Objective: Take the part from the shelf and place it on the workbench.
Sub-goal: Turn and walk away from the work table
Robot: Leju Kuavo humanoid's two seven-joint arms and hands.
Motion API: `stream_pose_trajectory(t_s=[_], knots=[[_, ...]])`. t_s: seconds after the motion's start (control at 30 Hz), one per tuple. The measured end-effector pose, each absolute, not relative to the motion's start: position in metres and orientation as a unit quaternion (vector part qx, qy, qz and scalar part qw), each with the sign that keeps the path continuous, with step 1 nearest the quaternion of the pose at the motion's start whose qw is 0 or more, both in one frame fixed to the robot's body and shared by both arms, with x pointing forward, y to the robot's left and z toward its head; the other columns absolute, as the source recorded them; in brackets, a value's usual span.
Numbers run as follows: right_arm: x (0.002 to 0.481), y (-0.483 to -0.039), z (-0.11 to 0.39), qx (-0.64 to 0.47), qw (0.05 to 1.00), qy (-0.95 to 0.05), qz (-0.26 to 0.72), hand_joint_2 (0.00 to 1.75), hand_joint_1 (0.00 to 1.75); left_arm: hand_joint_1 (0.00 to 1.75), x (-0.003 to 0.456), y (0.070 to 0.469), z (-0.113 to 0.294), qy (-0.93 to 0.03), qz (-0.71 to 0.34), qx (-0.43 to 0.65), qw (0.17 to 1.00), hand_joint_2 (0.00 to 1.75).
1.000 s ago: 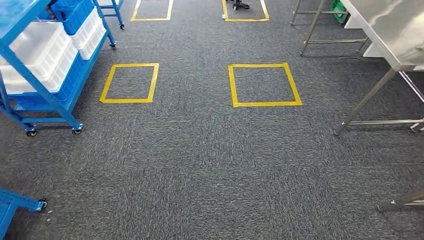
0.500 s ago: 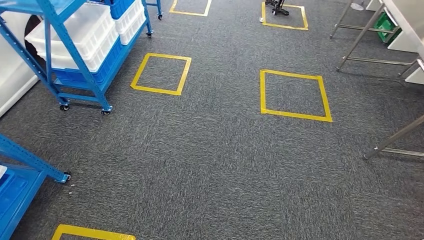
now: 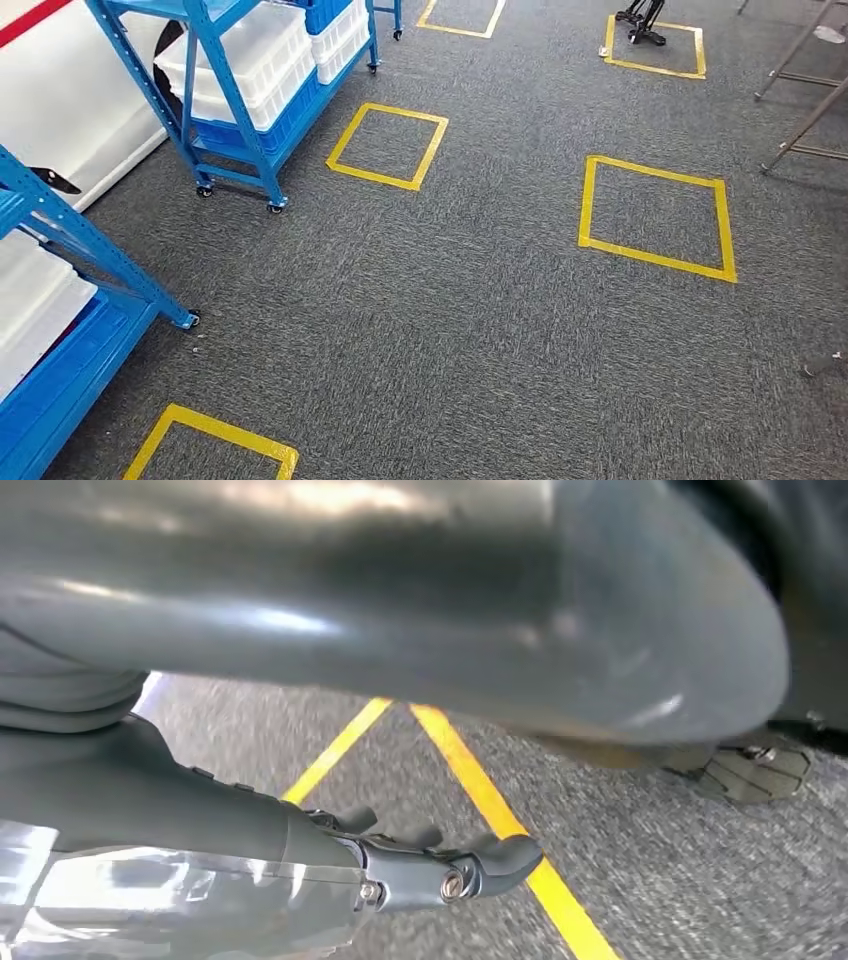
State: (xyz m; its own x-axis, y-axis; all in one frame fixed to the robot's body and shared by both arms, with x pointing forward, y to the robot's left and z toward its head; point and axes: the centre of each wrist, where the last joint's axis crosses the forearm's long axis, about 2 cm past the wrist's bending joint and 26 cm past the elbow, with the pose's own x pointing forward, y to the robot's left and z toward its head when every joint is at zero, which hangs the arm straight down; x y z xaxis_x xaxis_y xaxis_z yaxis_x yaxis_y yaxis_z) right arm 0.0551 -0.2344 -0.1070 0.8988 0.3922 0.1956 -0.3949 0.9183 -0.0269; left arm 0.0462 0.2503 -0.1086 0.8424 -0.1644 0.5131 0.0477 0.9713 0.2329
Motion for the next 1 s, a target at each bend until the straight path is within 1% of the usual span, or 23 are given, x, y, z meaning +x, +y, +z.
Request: stream_pose_trajectory(t_s=[0.13, 0.47, 1.0], knots=[[0.0524, -0.2312, -0.1070, 0.022, 0.968, -0.093, 0.231, 0.00, 0.00, 0.00, 0.0471, 0.2513, -0.1086, -0.274, -0.061, 0.106, 0.954, 0.00], [0.0562, -0.2301, -0.1064, 0.028, 0.962, -0.101, 0.253, 0.00, 0.00, 0.00, 0.0477, 0.2528, -0.1086, -0.279, -0.069, 0.107, 0.952, 0.00], [0.0560, -0.2311, -0.1066, 0.040, 0.958, -0.109, 0.262, 0.00, 0.00, 0.00, 0.0490, 0.2529, -0.1084, -0.279, -0.083, 0.105, 0.951, 0.00]])
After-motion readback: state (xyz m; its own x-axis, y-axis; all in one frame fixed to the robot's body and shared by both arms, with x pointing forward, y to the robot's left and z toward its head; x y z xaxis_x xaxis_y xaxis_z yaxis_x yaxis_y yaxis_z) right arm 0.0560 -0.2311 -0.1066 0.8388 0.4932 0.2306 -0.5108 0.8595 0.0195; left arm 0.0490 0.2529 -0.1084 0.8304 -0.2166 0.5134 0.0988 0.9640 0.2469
